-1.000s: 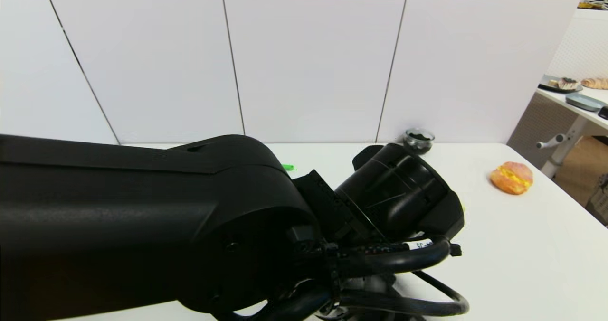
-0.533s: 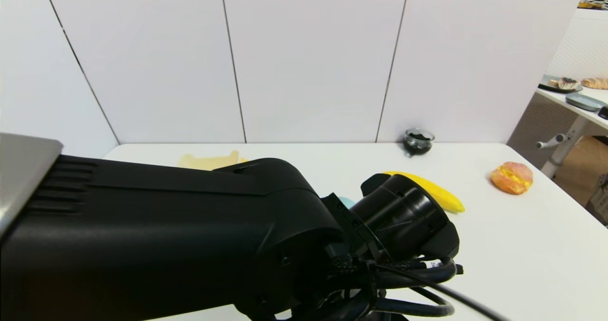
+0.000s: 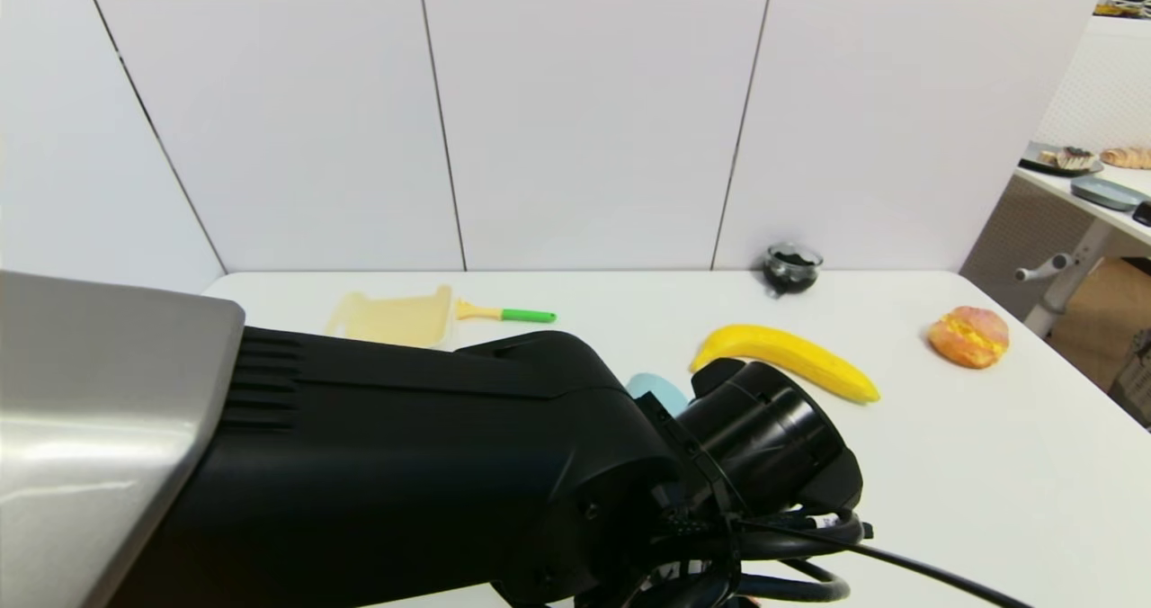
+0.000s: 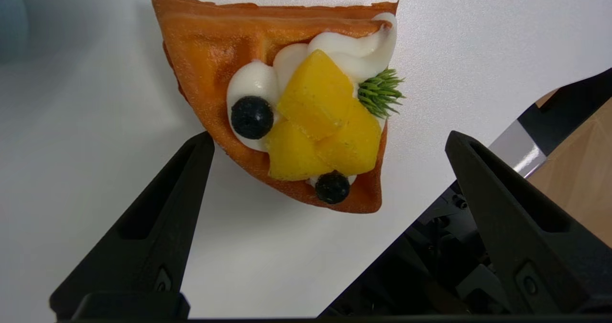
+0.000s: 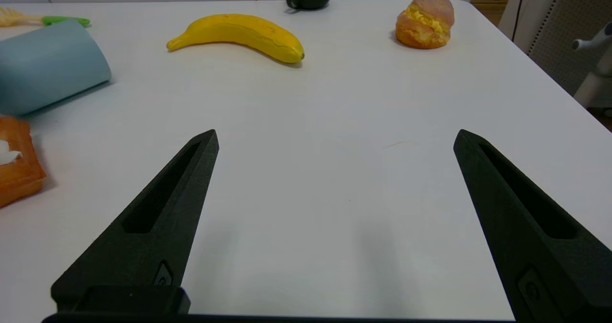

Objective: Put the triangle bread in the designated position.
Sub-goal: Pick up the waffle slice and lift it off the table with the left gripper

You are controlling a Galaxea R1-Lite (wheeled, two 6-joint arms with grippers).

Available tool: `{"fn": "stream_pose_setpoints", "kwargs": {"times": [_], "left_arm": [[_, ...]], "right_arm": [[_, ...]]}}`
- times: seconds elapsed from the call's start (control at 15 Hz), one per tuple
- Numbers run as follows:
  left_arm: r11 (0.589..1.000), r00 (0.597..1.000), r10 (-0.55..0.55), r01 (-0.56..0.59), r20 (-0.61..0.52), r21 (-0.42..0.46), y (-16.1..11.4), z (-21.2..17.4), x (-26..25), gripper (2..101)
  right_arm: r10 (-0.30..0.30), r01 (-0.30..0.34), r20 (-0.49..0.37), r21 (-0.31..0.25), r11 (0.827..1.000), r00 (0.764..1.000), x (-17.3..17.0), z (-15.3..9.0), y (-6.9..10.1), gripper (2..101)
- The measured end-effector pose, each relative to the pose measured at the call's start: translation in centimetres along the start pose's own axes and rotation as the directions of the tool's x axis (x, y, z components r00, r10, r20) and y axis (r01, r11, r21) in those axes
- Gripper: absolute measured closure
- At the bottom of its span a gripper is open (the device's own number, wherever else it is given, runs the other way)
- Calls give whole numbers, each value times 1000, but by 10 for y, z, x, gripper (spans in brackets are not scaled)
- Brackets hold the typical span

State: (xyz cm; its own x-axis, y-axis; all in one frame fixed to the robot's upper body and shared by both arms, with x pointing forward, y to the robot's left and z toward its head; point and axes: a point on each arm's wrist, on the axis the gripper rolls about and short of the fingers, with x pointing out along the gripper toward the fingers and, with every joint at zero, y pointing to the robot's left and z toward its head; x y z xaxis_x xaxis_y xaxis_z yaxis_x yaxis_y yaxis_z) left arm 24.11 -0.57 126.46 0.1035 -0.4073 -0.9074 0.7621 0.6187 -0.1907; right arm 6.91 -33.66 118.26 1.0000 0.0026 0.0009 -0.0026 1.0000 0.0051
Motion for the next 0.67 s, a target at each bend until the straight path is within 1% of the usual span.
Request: {"fn": "stream_pose_setpoints", "kwargs": {"times": [0.13, 0.6, 0.67], "left_arm": [[999, 999, -34, 34, -16, -33, -1, 0, 3, 53], [998, 1000, -9, 7, -28, -69, 4, 0, 12, 53], [998, 1000, -11, 10, -16, -68, 5, 2, 15, 53]], "right_arm": [[0, 0, -1, -1, 1000, 1000, 0, 0, 0, 49], [0, 0, 0, -1, 1000, 1000, 0, 0, 0, 50], [0, 0, -1, -1, 1000, 1000, 0, 0, 0, 50]]}}
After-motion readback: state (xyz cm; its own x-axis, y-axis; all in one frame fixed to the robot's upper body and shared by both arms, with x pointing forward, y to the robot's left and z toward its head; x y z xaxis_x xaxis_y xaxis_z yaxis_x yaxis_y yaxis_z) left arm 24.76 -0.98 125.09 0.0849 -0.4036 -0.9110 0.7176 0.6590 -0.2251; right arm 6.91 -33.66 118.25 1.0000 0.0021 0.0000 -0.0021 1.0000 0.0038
